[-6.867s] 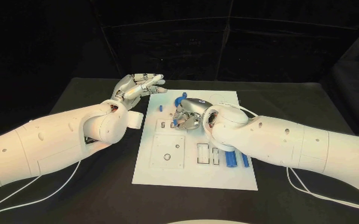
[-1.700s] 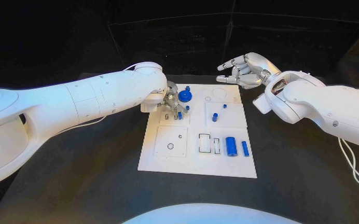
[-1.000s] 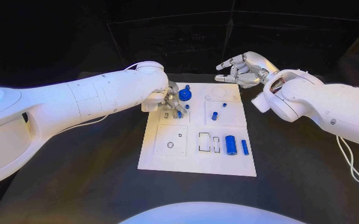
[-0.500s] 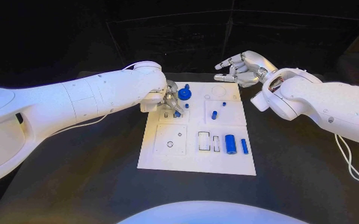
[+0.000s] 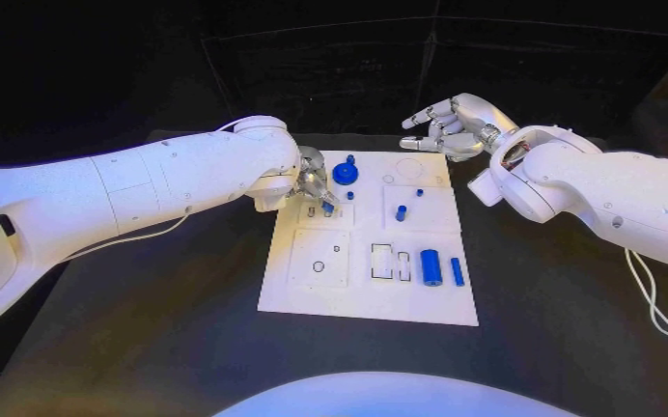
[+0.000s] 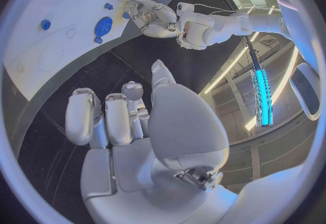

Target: Assemble the parts on the task board

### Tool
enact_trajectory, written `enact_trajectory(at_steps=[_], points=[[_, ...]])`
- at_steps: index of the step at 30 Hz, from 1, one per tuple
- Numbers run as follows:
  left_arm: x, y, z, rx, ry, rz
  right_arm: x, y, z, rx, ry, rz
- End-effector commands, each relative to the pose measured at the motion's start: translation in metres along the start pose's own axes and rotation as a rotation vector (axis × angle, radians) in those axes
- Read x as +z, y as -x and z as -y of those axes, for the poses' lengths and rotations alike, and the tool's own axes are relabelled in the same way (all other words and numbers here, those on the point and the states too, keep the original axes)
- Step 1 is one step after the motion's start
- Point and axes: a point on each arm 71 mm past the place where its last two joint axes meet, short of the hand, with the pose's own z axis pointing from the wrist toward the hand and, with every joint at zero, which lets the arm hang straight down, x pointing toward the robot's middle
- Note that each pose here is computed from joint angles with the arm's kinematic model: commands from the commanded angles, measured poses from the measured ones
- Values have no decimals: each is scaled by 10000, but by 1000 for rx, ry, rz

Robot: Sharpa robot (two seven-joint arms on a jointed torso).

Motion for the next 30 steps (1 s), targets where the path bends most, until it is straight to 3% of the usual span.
enact_trajectory(at_steps=[1,17,30], points=[[-14,16,-7,-57,-23,66,4,2,-13,-2,6,-7],[91,-112,-146,-105,18,87,-1,13,-3,-3,5,-5],[105,-201,-160,-61,40,9,3,7,-2,-2,4,-12]])
